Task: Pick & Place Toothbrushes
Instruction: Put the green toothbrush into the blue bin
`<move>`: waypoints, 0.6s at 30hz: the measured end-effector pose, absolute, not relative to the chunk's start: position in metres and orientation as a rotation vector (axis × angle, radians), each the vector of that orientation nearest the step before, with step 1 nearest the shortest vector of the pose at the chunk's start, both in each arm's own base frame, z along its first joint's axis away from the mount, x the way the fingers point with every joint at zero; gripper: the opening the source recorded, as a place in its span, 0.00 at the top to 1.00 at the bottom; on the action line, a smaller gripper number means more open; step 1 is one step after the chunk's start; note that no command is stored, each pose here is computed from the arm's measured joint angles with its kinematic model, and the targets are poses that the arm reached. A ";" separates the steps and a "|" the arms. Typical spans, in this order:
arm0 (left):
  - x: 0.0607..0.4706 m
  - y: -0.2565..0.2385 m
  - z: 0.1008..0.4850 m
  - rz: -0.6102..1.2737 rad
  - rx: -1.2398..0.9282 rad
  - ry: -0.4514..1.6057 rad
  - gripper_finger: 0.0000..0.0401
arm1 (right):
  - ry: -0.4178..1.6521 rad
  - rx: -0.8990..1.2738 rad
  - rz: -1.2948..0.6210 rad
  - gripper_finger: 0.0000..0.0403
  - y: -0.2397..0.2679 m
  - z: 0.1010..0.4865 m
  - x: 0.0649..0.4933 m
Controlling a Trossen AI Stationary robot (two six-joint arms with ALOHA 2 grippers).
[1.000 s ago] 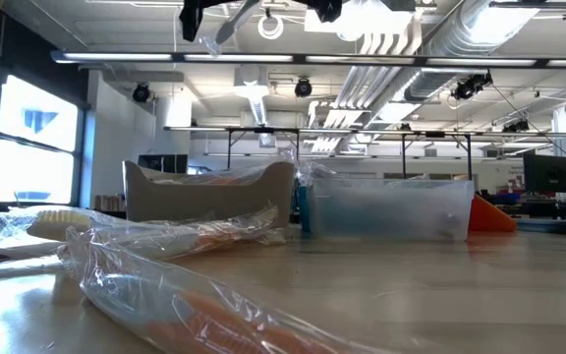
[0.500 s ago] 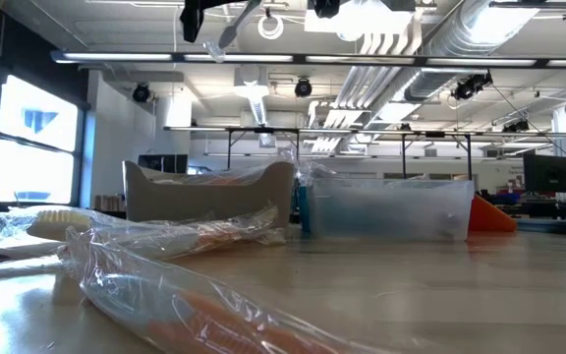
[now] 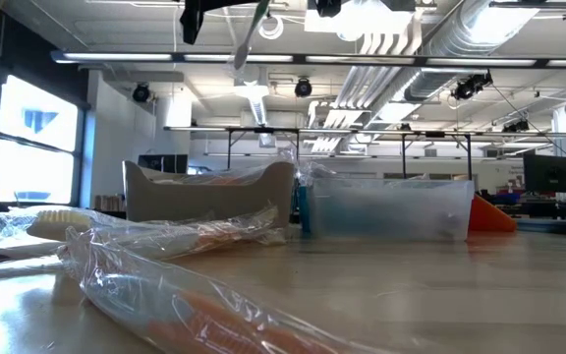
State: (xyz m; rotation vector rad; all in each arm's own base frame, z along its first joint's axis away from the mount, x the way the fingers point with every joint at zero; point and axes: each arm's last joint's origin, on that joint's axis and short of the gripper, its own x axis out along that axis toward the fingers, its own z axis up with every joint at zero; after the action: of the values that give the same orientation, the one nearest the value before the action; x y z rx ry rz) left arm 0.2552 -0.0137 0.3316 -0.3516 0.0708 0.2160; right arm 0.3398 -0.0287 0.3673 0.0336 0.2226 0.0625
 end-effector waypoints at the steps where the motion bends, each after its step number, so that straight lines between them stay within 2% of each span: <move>1: 0.255 -0.014 0.332 0.216 -0.353 0.071 1.00 | 0.224 0.033 0.061 0.95 -0.029 0.367 0.340; 11: 0.255 -0.014 0.332 0.211 -0.379 0.069 0.99 | 0.256 0.064 0.080 0.95 -0.028 0.364 0.339; 14: 0.255 -0.014 0.332 0.210 -0.380 0.066 0.94 | 0.265 0.066 0.082 0.95 -0.028 0.363 0.339; 18: 0.255 -0.014 0.332 0.211 -0.380 0.066 0.81 | 0.268 0.066 0.079 0.95 -0.028 0.363 0.339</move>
State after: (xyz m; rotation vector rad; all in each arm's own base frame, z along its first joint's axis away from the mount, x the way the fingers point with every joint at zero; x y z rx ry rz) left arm 0.2551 -0.0138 0.3319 -0.3797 0.0664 0.2114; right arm 0.3387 -0.0281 0.3632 0.0661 0.2676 0.0788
